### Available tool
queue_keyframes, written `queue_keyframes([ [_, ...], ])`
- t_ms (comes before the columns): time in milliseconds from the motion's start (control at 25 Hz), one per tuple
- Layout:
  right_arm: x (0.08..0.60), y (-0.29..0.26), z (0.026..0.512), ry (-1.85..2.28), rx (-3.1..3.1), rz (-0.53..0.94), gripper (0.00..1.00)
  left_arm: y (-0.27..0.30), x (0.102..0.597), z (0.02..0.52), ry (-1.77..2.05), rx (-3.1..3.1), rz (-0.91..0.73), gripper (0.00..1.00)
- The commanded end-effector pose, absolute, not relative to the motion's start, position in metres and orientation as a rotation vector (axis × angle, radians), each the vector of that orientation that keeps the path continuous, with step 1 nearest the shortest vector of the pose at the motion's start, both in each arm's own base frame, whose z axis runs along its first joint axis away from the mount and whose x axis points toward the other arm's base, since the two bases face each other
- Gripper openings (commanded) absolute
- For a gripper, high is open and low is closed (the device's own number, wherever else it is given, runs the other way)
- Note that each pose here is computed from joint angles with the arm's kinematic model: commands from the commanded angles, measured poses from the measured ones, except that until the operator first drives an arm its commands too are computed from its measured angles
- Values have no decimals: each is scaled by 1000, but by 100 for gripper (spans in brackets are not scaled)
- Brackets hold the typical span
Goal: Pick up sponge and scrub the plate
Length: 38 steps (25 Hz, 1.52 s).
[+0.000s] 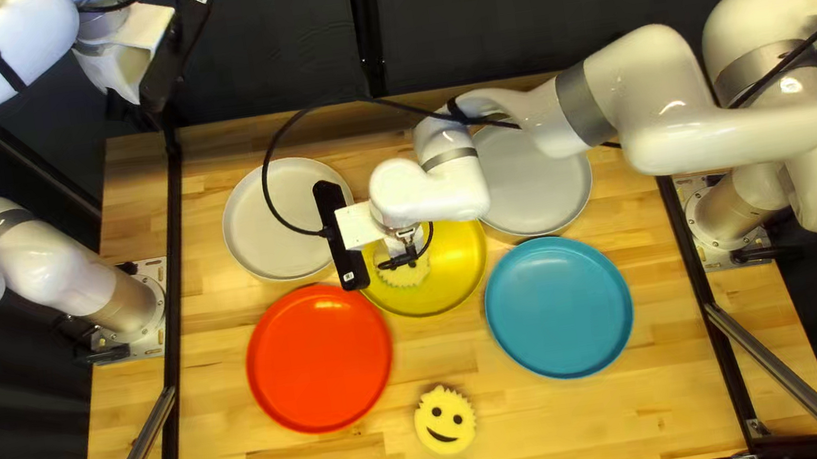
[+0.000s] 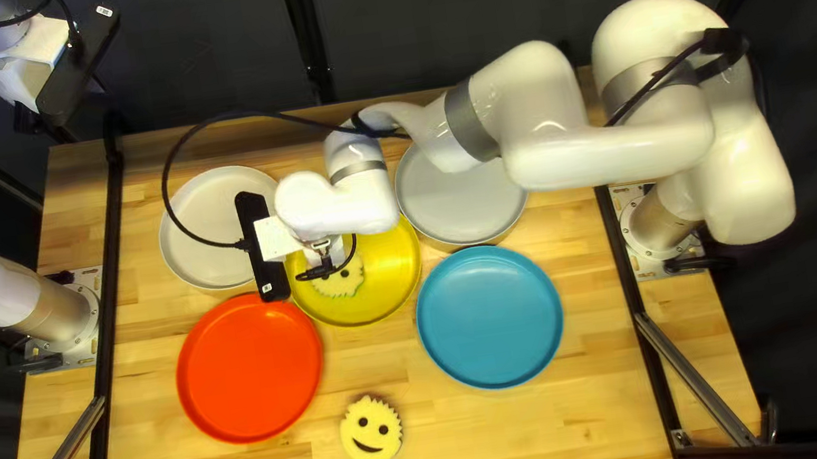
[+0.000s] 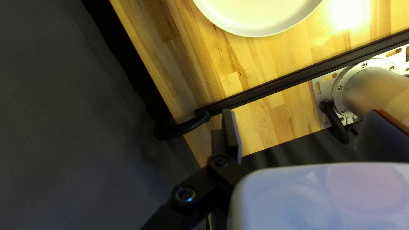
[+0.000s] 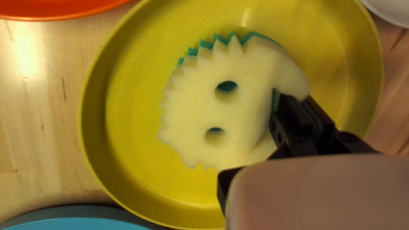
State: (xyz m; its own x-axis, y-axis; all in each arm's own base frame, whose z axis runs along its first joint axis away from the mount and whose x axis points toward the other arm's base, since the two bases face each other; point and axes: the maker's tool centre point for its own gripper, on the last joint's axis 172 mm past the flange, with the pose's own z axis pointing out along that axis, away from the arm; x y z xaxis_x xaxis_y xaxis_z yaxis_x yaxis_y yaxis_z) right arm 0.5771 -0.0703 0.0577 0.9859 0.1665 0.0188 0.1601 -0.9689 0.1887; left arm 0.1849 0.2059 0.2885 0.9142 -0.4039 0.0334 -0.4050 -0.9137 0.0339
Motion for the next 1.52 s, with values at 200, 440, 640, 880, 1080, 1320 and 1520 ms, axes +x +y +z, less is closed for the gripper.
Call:
queue_keyframes([
  [200,568,-107,56,224,2928,55,0,206,185,289,-641,3034,40,100],
  [440,572,-77,59,241,2905,65,0,206,185,289,-641,3034,40,100],
  [640,580,-31,59,289,2877,71,0,206,185,289,-641,3034,40,100],
  [880,583,-6,55,339,2855,65,0,206,185,289,-641,3034,40,100],
  [1080,572,-33,54,338,2859,59,0,206,185,289,-641,3034,40,100],
  [1320,556,-68,56,361,2863,93,0,206,185,289,-641,3034,40,100],
  [1520,548,-96,57,390,2853,117,0,206,185,289,-641,3034,40,100],
])
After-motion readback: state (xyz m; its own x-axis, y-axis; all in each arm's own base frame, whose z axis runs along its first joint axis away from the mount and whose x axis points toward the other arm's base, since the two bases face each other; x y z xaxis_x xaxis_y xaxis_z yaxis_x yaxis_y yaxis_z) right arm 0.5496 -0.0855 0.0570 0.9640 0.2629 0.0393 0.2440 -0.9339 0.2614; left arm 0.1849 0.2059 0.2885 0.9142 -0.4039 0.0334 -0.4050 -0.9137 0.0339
